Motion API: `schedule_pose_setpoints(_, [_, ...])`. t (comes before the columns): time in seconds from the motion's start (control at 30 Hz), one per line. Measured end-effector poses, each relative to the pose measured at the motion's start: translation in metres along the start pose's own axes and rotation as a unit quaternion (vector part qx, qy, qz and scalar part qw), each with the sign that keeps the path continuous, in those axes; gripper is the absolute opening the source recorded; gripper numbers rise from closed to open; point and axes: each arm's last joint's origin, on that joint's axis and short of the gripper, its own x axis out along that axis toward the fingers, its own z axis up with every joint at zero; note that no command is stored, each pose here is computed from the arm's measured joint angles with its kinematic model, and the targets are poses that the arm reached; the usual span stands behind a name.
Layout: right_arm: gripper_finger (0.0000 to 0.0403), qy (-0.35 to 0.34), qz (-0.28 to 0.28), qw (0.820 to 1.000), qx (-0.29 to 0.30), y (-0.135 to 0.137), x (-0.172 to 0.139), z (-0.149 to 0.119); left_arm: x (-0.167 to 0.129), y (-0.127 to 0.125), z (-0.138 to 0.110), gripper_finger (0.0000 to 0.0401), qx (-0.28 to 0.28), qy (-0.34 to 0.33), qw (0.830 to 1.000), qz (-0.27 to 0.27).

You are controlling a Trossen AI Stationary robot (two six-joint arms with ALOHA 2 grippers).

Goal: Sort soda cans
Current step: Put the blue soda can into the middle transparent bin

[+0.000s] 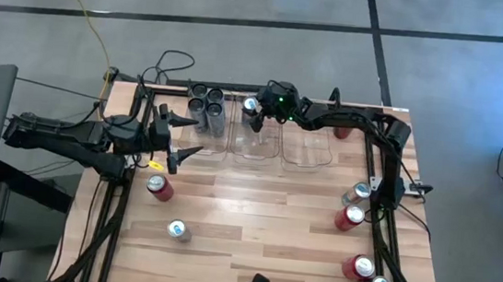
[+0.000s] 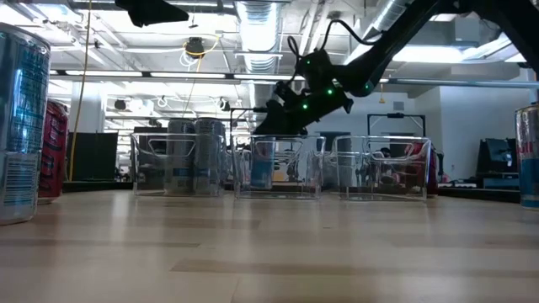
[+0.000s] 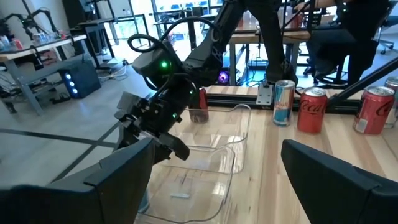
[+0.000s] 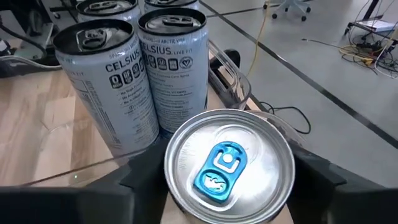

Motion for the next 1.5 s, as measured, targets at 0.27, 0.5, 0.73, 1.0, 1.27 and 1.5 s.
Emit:
schedule_pose_setpoints(0.27, [0.0361, 0.002, -0.001, 1.0, 0.005, 0.0, -0.001, 0.001, 0.0, 0.0, 0.0, 0.0345, -0.004, 0.0, 1.0, 0.0])
schedule_pose_setpoints(0.5, [0.0387, 0.005, -0.004, 1.0, 0.015, 0.0, -0.006, 0.006, 0.0, 0.0, 0.0, 0.0345, -0.007, 0.002, 1.0, 0.0])
schedule_pose_setpoints(0.73, [0.0384, 0.021, -0.009, 1.0, 0.003, 0.007, -0.051, 0.043, -0.003, -0.007, 0.002, 0.0345, 0.01, -0.008, 1.0, -0.026])
schedule_pose_setpoints(1.0, [0.0383, 0.077, 0.048, 0.995, -0.034, 0.055, -0.105, 0.068, -0.015, -0.025, -0.003, 0.0345, 0.024, 0.065, 0.993, -0.098])
schedule_pose_setpoints(1.27, [0.0383, 0.118, 0.107, 0.985, -0.062, 0.12, -0.131, 0.066, -0.044, -0.051, -0.002, 0.0345, 0.027, 0.132, 0.951, -0.277])
schedule_pose_setpoints(1.5, [0.0383, 0.126, 0.138, 0.978, -0.098, 0.163, -0.144, 0.06, -0.051, -0.079, -0.024, 0.0345, -0.011, 0.211, 0.941, -0.266])
